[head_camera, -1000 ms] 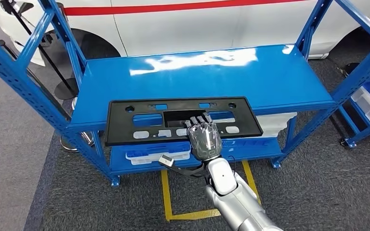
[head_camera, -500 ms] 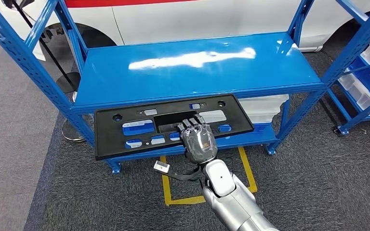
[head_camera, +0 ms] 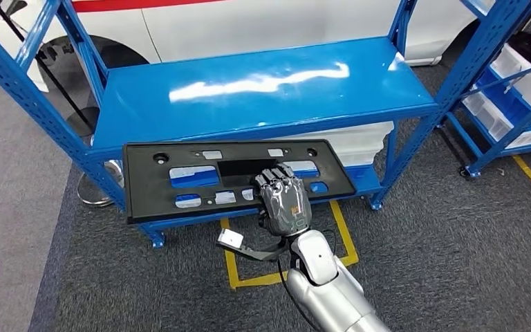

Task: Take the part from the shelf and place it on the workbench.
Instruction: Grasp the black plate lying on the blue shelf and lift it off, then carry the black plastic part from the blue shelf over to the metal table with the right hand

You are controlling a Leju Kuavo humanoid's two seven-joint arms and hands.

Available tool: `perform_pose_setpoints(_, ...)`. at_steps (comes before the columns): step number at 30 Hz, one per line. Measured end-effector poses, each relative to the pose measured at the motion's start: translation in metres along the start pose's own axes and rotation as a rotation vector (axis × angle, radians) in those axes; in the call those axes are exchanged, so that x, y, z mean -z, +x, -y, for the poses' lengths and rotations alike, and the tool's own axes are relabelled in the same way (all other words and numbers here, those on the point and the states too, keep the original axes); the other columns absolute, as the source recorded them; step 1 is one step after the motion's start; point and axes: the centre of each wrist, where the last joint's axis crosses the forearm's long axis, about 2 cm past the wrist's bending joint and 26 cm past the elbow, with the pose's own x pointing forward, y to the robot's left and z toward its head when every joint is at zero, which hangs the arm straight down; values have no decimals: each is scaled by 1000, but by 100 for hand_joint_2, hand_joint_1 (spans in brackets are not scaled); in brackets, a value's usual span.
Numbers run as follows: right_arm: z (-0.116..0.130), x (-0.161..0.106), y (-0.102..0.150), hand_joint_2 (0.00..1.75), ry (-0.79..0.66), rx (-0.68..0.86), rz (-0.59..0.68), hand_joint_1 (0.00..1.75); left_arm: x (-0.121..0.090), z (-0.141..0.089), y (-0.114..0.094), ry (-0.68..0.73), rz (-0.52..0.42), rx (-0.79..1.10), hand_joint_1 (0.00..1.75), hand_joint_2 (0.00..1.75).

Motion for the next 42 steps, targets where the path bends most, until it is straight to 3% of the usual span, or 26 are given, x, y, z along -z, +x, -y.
perform_pose_setpoints(14,10,-9,2,175,0,25,2,175,-3,-12,5,316,47,-76,0,175)
perform_pose_setpoints(28,15,-20,-1,175,4,25,2,175,-5,-19,4,378,85,-88,0,175)
perform_pose_setpoints(42,17,-20,-2,175,15,29,30,175,-9,-30,10,385,64,65,0,175)
